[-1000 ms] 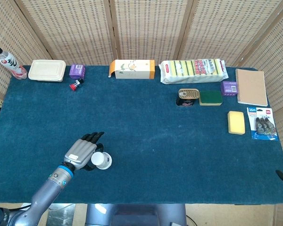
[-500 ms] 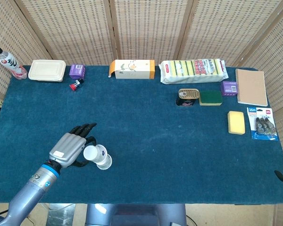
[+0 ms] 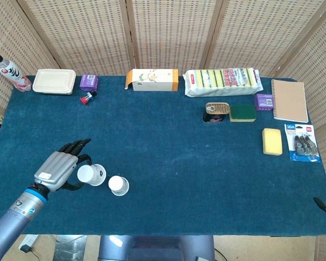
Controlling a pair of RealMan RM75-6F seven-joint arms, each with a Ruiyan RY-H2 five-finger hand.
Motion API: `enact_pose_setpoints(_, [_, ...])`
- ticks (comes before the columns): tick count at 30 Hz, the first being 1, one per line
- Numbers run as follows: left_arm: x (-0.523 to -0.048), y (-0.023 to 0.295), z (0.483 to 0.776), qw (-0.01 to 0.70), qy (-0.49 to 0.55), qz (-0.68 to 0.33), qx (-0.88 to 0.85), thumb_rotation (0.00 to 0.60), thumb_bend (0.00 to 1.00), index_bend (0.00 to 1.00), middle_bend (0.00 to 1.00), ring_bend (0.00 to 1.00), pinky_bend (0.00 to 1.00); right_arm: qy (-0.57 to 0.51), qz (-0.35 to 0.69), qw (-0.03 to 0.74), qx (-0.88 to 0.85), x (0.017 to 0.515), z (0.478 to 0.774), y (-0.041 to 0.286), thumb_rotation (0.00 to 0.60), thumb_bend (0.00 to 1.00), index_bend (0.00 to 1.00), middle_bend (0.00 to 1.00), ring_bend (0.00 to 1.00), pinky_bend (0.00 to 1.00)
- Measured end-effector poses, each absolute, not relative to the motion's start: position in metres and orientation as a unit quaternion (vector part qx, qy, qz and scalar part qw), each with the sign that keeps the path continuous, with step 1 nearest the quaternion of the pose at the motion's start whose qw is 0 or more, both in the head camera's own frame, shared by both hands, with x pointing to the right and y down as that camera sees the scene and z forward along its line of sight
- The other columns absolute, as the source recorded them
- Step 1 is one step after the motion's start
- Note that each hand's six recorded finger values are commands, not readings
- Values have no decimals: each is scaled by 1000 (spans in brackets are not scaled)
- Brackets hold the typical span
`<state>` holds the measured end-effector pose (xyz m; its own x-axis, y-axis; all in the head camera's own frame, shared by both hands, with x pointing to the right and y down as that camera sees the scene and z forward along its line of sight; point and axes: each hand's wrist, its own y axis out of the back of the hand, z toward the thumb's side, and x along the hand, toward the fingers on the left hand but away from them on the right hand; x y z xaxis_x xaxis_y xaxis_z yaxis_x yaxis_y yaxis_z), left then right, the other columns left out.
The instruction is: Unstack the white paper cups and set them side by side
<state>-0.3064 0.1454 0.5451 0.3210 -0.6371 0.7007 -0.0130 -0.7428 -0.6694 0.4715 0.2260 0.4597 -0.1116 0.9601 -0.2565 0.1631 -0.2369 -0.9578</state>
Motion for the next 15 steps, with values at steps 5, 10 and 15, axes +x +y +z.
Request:
enact_pose_setpoints(5, [-316,159,576,261,200,-557,-763,600,206,374,0,0,91,-500,553,360,-561,472,461,225,600,14,111,0,0,0])
enact_pose_setpoints(10, [-318,167,596,246,193,-562,-766,600,206,373,0,0,92,-498,553,360,-562,470,461,226,600,14,111,0,0,0])
enact_pose_setpoints(15, [-309,169,608,240,189,-560,-770,600,206,374,0,0,91,-500,553,359,-562,471,461,226,600,13,111,0,0,0])
